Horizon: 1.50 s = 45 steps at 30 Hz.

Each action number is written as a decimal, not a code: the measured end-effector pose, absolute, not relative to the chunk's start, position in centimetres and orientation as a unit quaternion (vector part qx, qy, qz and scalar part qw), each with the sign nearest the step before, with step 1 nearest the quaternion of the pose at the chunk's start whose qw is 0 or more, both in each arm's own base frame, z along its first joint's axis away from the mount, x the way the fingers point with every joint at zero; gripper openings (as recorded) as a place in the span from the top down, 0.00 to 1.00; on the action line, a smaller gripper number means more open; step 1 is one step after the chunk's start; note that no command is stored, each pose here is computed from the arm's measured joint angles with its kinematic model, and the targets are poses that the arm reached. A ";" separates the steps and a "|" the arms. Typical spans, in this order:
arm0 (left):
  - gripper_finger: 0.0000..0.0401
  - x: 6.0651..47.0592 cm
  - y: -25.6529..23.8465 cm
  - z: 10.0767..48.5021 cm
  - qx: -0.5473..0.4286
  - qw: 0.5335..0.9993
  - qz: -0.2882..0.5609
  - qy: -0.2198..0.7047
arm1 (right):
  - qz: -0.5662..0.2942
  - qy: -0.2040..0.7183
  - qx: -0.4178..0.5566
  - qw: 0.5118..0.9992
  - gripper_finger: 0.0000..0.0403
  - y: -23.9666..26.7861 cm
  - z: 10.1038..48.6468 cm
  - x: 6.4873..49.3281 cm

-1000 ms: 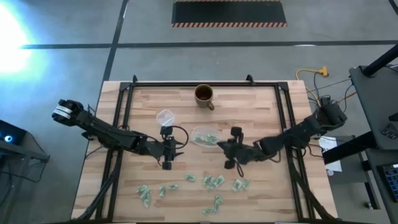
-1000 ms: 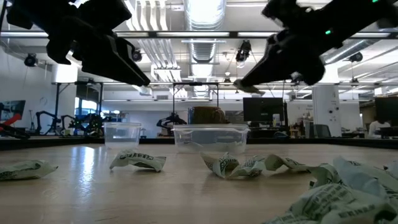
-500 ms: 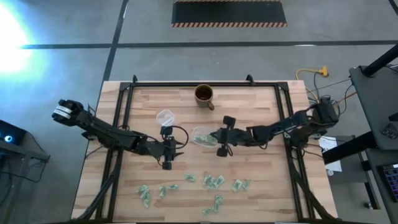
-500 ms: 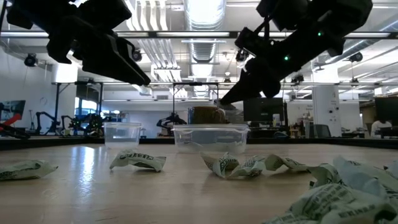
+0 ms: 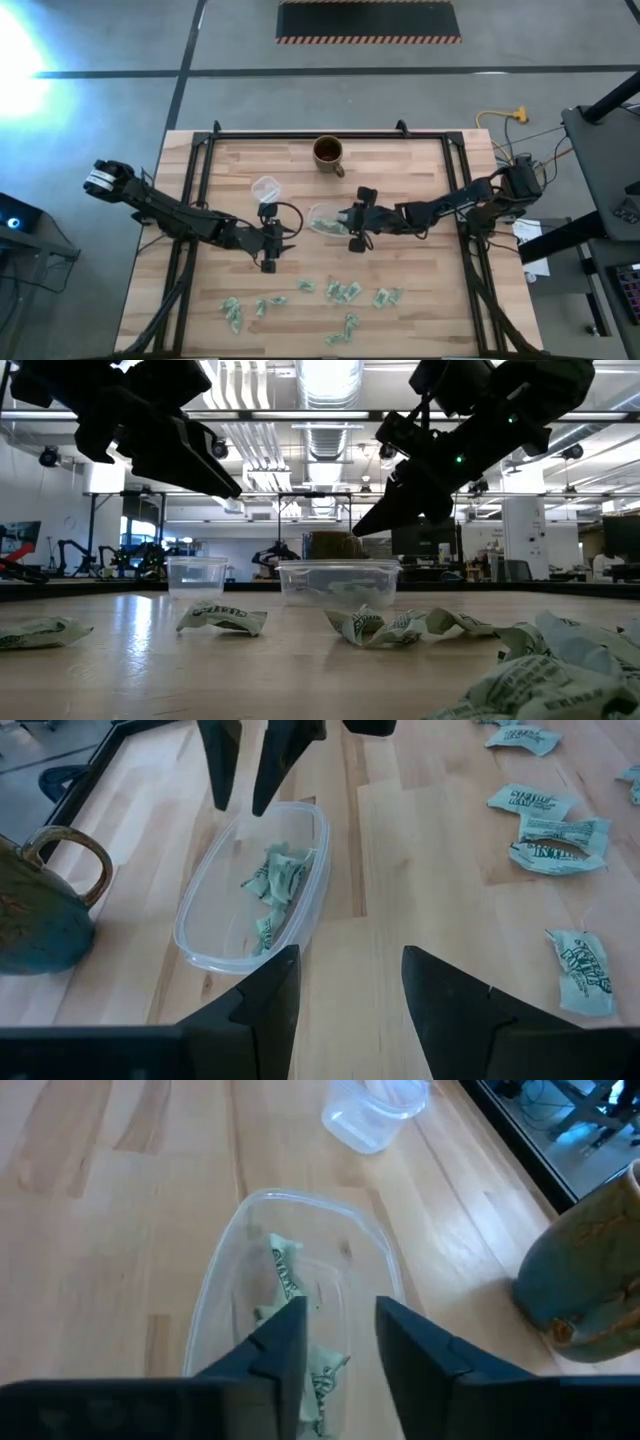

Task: Pick and place Stevia / Truvia into bins
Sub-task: Put the green stevia packet into the transparent container

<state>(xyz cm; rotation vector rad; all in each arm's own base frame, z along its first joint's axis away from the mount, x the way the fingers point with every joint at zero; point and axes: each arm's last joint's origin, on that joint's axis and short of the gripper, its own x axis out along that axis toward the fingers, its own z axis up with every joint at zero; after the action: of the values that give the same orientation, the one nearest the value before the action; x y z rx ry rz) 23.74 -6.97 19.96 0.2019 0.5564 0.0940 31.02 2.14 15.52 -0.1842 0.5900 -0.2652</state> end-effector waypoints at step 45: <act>0.60 28.1 -11.7 11.8 -0.028 0.931 -0.143 0.336 | 0.070 0.370 -0.063 0.924 0.77 9.2 18.0 26.0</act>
<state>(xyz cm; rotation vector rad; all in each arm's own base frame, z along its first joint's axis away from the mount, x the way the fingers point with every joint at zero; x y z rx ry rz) 28.13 -11.69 11.78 -0.0583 0.6876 -0.2935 25.97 9.18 17.97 -0.1301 0.7597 0.1429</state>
